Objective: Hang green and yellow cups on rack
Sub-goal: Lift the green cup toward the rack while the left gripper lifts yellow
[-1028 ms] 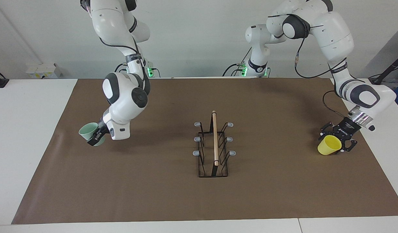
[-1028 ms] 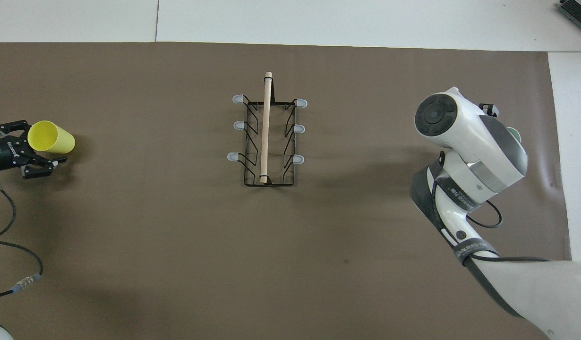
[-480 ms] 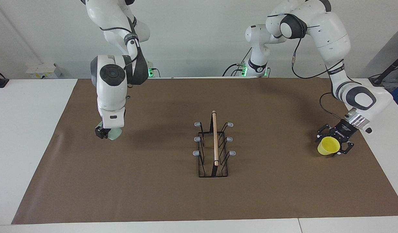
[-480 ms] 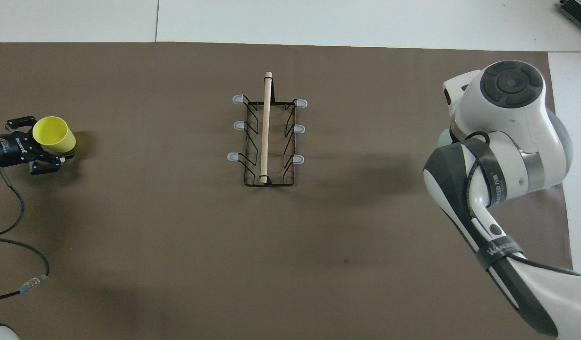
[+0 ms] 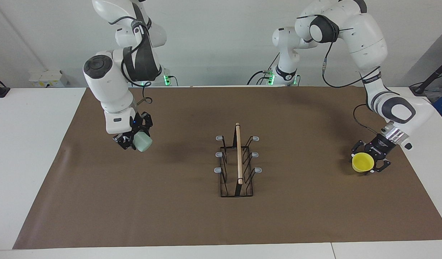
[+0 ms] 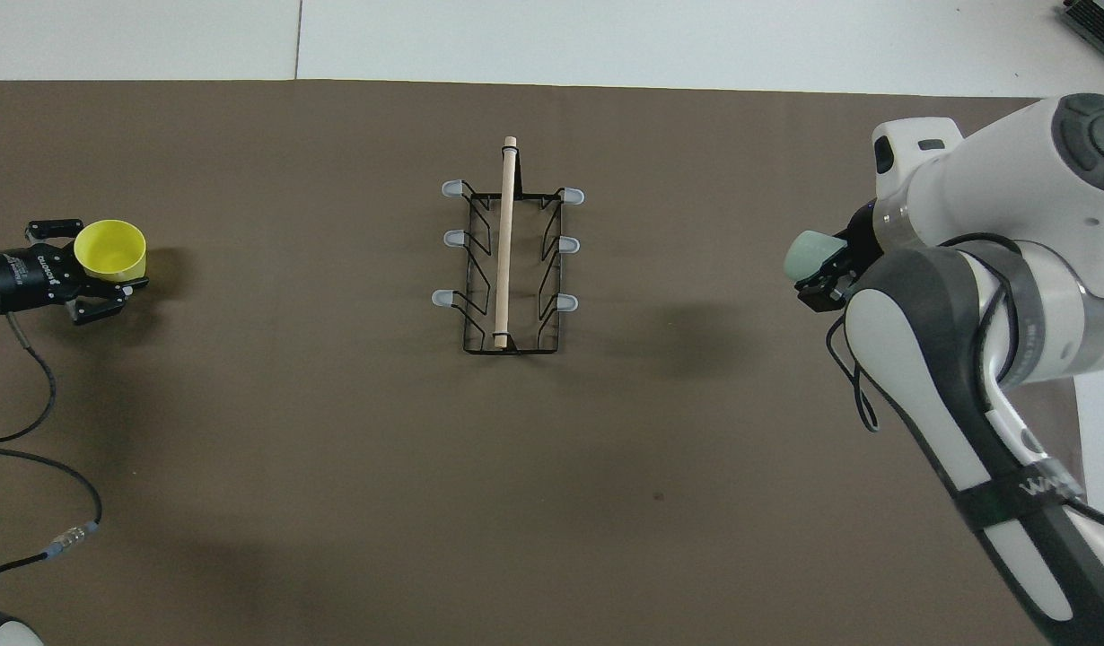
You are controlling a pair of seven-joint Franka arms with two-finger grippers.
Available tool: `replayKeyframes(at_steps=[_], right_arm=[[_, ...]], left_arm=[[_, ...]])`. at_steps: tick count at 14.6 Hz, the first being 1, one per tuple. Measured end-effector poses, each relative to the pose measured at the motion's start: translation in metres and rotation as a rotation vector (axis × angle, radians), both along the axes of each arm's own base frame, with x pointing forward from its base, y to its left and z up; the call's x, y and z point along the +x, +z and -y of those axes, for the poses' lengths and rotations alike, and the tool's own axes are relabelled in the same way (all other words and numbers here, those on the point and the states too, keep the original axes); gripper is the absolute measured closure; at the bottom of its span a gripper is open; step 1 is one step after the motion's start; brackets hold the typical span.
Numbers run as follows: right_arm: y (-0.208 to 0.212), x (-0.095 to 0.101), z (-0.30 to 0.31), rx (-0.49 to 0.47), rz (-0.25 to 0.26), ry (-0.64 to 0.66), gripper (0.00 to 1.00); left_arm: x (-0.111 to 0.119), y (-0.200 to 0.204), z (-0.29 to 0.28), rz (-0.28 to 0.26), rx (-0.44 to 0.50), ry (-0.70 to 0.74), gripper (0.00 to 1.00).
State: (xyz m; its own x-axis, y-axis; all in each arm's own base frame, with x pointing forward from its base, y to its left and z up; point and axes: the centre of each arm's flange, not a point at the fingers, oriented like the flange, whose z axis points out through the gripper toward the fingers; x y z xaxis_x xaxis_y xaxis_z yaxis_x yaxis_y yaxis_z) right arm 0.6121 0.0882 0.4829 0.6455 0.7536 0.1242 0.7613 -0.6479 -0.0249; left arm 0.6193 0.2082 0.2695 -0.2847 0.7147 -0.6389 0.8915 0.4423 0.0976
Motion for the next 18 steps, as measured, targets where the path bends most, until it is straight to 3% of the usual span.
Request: replayKeyframes(at_steps=[6,11,18], right_arm=[[0.021,0.007,-0.038,0.315,0.123,-0.092,0.31],[0.012,0.009,-0.052,0.583,0.244,-0.121,0.31],[-0.023,-0.042,-0.069,0.905,0.379,-0.2,0.31]], left_arm=[[0.009,0.061,0.003,0.104,0.003,-0.012,0.34],[0.008,0.129,0.012,0.143,0.144,-0.153,0.34],[0.003,0.204,0.067,0.171,0.328,-0.383,0.34]])
